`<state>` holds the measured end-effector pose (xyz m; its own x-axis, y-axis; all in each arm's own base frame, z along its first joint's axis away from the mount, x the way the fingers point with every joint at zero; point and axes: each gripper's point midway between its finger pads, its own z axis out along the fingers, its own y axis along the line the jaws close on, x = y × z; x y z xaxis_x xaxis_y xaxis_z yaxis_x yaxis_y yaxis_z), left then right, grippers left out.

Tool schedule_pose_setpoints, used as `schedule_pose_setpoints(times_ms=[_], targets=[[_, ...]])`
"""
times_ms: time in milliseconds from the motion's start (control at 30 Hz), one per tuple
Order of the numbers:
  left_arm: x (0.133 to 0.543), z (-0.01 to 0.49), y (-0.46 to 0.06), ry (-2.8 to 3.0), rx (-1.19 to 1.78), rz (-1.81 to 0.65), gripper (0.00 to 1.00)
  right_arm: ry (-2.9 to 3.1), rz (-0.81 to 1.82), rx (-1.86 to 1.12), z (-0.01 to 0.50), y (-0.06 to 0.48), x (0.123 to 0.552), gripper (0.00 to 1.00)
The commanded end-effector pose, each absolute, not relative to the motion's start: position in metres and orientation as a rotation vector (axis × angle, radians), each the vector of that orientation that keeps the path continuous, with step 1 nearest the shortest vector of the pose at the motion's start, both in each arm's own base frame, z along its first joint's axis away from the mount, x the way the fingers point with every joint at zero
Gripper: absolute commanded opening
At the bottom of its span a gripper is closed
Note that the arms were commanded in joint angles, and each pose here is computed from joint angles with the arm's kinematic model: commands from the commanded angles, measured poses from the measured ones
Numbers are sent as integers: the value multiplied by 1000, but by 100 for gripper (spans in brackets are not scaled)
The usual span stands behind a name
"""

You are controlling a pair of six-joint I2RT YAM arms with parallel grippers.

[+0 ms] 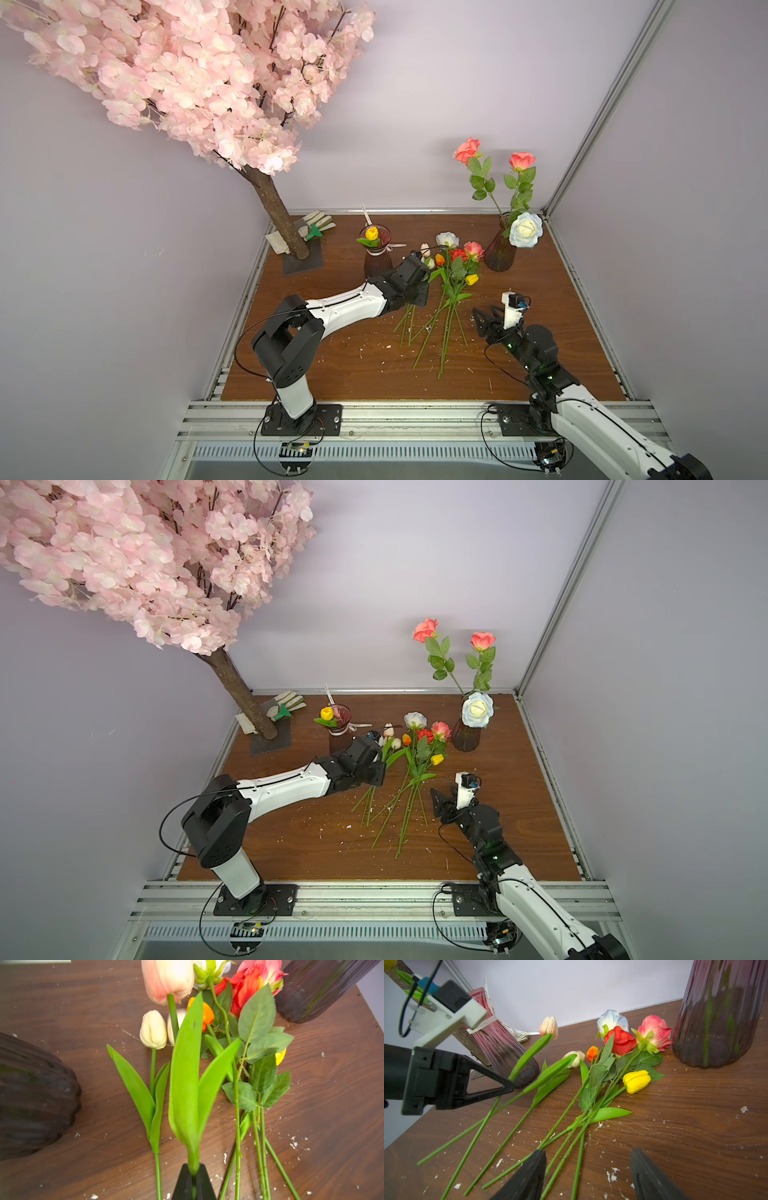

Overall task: Arrange the flowers in different vases according to their variety
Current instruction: Pick up the flower at the center of the board, then insert the flower into the vase.

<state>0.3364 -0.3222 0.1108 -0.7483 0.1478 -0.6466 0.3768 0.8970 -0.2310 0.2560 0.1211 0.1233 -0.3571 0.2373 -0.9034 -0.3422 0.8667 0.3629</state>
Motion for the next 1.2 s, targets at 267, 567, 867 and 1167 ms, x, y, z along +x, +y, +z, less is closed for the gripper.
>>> schedule_pose_setpoints(times_ms=[267, 567, 867, 1167], targets=[[321, 95, -332, 2394, 421, -575, 2, 1798, 635, -90, 135, 126, 256, 70], [348, 210, -299, 2088, 380, -381, 3, 1798, 637, -89, 135, 126, 255, 70], [403, 333, -242, 1814, 242, -202, 4, 1799, 634, -88, 134, 125, 256, 70], [431, 414, -218, 1591, 183, -43, 7, 1799, 627, -84, 134, 124, 256, 70]])
